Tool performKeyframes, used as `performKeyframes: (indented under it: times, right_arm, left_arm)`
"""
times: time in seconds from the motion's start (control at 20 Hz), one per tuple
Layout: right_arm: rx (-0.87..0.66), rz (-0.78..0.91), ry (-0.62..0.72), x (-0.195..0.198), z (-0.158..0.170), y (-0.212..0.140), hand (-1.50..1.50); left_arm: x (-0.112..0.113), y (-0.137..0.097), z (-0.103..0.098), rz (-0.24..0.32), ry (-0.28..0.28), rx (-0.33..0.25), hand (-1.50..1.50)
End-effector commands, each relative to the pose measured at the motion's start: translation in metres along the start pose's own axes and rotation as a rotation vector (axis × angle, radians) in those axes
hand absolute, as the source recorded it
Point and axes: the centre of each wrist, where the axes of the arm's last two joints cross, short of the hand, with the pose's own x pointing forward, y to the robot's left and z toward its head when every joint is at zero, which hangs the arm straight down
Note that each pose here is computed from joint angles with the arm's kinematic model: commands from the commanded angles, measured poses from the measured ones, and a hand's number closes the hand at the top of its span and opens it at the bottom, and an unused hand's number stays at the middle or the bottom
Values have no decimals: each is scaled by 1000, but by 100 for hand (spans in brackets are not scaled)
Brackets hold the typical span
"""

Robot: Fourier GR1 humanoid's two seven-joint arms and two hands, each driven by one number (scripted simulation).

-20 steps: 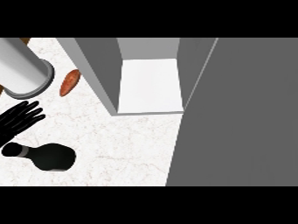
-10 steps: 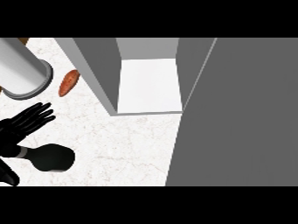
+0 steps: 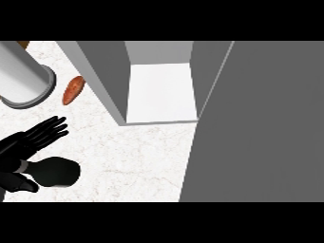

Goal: Pick up the wine, place it into the cabinet and close the cabinet

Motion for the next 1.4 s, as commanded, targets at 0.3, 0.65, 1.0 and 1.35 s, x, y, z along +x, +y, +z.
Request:
performKeyframes:
  times: [0.3, 0.65, 1.0, 1.35]
  right_arm:
    - [-23, -1, -48, 16, 20, -4, -150]
    - [-10, -5, -64, 24, 18, -8, -150]
    - [-8, 16, -62, 20, 17, -4, -150]
    - [-11, 3, -43, 16, 21, -4, -150]
  left_arm:
    - [-30, -11, -6, 114, -48, -215, -150]
    - [-34, -15, -17, 115, -61, -222, -150]
    - [-46, -17, -23, 161, -84, -208, 150]
    - [-43, -20, -23, 123, -169, -171, 150]
